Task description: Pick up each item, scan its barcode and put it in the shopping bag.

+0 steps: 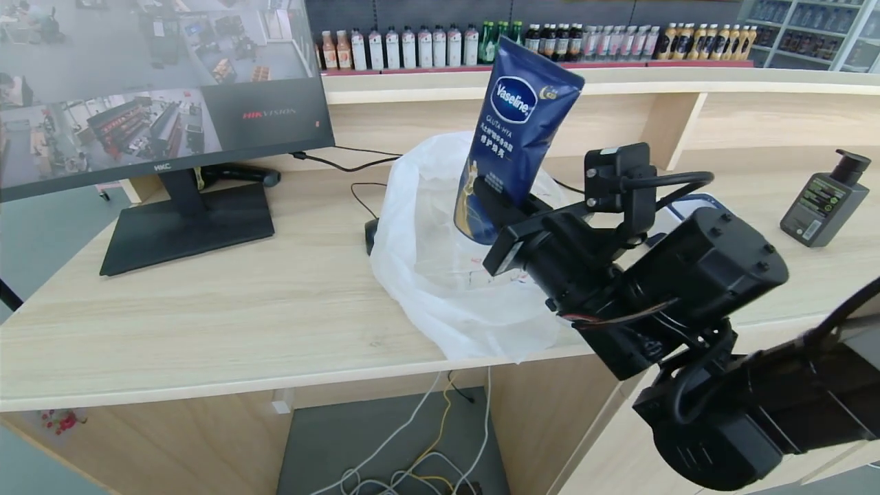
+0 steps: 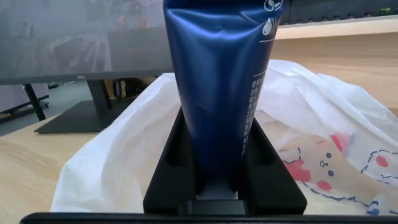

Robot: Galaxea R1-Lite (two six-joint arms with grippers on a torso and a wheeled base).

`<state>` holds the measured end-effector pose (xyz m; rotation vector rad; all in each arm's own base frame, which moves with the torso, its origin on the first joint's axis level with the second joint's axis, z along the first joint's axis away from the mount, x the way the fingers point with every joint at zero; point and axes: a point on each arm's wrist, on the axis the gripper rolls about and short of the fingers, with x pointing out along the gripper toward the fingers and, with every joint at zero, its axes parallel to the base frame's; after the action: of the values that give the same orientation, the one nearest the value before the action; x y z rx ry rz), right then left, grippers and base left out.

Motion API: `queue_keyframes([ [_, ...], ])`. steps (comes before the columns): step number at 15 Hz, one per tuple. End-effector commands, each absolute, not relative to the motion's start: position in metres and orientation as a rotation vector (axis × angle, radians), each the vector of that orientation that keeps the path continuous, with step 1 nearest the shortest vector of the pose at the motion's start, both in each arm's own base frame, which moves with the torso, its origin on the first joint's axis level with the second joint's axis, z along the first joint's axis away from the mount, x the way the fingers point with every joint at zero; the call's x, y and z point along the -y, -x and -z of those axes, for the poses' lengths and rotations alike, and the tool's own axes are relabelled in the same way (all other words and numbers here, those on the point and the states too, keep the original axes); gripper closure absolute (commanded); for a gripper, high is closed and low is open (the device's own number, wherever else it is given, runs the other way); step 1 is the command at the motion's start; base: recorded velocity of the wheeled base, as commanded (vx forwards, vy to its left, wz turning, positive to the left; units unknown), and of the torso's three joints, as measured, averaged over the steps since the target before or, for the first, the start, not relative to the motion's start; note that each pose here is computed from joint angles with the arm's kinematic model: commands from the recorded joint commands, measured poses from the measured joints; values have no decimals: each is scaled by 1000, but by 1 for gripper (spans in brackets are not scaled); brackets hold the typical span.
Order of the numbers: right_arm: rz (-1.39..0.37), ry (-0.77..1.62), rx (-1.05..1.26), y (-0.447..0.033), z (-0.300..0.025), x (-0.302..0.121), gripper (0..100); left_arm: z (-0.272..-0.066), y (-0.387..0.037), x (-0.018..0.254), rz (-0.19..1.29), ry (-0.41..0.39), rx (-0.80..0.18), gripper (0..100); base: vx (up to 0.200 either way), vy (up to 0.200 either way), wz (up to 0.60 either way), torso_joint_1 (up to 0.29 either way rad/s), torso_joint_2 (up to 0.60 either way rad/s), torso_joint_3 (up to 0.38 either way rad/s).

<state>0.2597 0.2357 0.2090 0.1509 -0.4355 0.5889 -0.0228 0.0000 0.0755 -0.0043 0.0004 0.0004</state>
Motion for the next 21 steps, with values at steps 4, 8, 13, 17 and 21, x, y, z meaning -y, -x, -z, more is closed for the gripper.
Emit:
queue_keyframes([
  [4, -562, -120, 373, -288, -176, -250, 100, -75, 23, 0, 0, 5, 0, 0, 0, 0, 0, 0, 0, 0],
  [8, -519, -127, 370, -298, -170, -257, 100, -75, 23, 0, 0, 5, 0, 0, 0, 0, 0, 0, 0, 0],
  [13, -521, -134, 382, -304, -167, -264, 100, -75, 23, 0, -2, 5, 0, 0, 0, 0, 0, 0, 0, 0],
  [17, -527, -128, 364, -302, -161, -267, 100, -75, 23, 0, 0, 5, 0, 0, 0, 0, 0, 0, 0, 0],
  [21, -532, -120, 349, -300, -155, -269, 100, -75, 23, 0, -2, 5, 0, 0, 0, 0, 0, 0, 0, 0],
])
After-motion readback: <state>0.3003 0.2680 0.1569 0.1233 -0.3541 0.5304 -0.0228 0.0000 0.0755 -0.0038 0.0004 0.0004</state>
